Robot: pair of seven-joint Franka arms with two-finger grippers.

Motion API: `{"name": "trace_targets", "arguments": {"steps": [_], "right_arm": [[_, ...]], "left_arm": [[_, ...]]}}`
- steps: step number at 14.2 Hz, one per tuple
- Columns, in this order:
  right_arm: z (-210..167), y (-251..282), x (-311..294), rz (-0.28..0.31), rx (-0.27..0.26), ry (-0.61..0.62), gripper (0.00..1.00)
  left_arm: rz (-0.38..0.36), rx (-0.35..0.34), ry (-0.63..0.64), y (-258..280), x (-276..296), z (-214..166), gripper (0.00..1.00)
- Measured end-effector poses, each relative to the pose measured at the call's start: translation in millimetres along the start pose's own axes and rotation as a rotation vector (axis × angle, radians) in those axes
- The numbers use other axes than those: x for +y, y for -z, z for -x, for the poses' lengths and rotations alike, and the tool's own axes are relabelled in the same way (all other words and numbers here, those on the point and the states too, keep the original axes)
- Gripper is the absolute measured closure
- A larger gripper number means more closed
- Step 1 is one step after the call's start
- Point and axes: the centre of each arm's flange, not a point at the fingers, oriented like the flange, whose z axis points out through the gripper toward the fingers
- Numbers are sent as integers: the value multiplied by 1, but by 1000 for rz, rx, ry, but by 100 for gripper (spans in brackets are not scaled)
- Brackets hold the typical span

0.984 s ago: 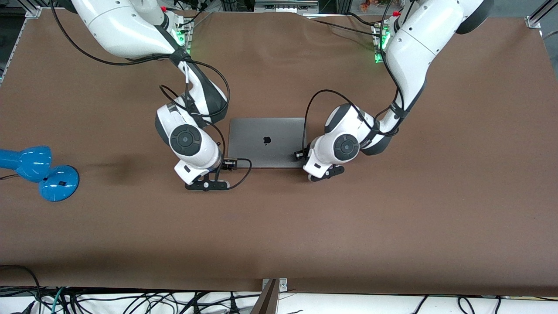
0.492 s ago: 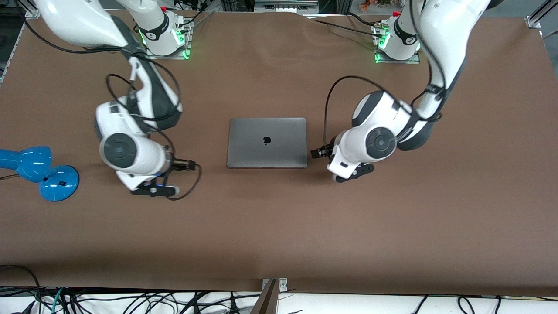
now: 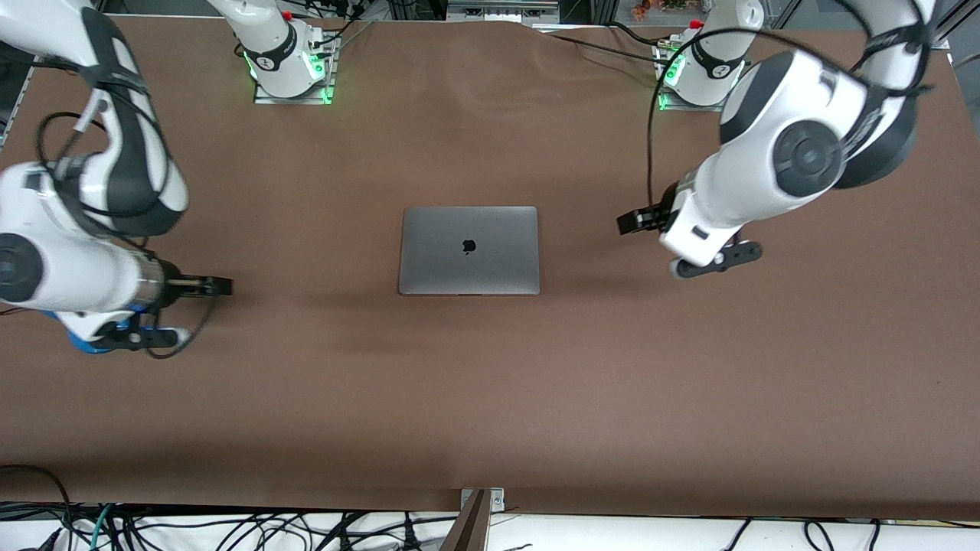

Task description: Close laptop with both arms from behind

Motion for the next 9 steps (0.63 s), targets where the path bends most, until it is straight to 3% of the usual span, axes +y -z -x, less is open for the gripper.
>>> {"name": "trace_targets", "arguments": {"steps": [4, 6, 9], "right_arm": [[27, 55, 40, 37, 26, 13, 0], [48, 91, 44, 53, 53, -2, 0], [88, 145, 52, 12, 125, -51, 0]], "left_arm": [[-89, 86, -56, 48, -24, 31, 0], [-98, 117, -93, 73, -41, 40, 0], [-98, 141, -127, 95, -79, 37, 0]]}}
